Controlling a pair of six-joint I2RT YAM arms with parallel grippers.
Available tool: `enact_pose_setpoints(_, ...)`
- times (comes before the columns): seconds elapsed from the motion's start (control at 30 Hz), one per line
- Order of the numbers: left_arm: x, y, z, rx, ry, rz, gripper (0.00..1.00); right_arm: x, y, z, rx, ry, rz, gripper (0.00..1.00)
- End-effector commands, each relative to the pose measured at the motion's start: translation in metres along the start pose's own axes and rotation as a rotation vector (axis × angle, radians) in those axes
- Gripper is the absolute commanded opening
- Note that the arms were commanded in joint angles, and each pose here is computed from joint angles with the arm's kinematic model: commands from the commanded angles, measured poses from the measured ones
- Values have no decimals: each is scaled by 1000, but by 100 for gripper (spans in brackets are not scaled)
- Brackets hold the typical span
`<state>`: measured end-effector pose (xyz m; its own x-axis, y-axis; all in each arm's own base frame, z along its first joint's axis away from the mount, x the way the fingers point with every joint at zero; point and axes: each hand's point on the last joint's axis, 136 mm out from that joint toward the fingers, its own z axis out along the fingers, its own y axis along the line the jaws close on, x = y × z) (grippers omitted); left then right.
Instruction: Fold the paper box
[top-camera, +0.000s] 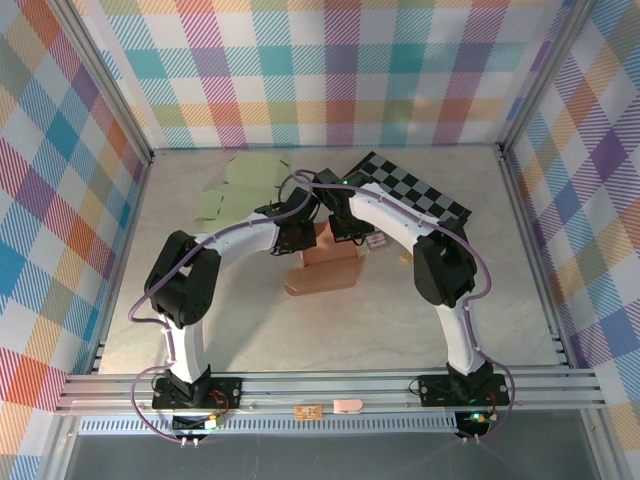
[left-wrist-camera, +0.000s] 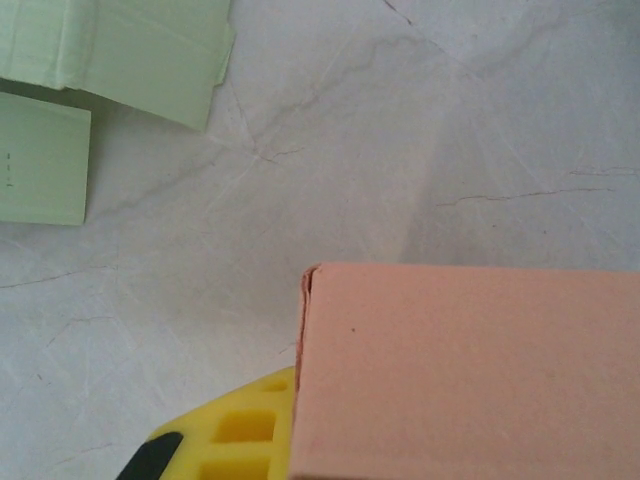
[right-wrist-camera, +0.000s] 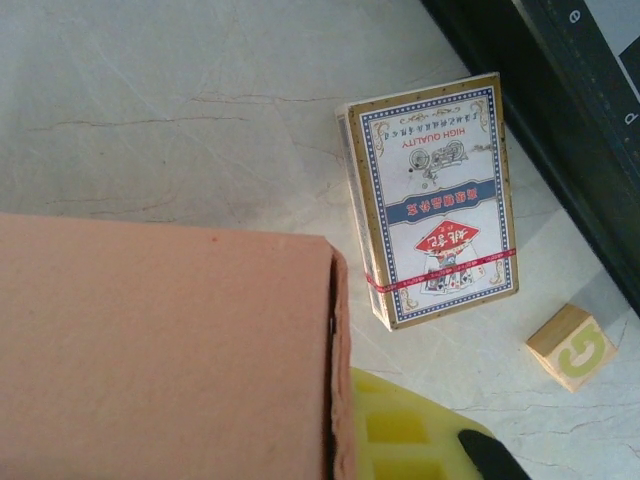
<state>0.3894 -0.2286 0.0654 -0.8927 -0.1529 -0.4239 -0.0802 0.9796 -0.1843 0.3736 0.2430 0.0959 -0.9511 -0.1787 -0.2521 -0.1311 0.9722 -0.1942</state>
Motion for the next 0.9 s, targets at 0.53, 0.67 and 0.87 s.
enact_pose_setpoints(0.53,-34,-18,-110,164,-51,-227,65,-2,-6,-6,-50,50,114,0)
enact_pose_setpoints(0.67,-43,-3,-136,151,-77,-269,62,3,-8,-9,-103,103,231,0)
enact_pose_setpoints(0.87,-50,18,-172,130,-113,-296,60,31,-3,-15,-171,267,577,0)
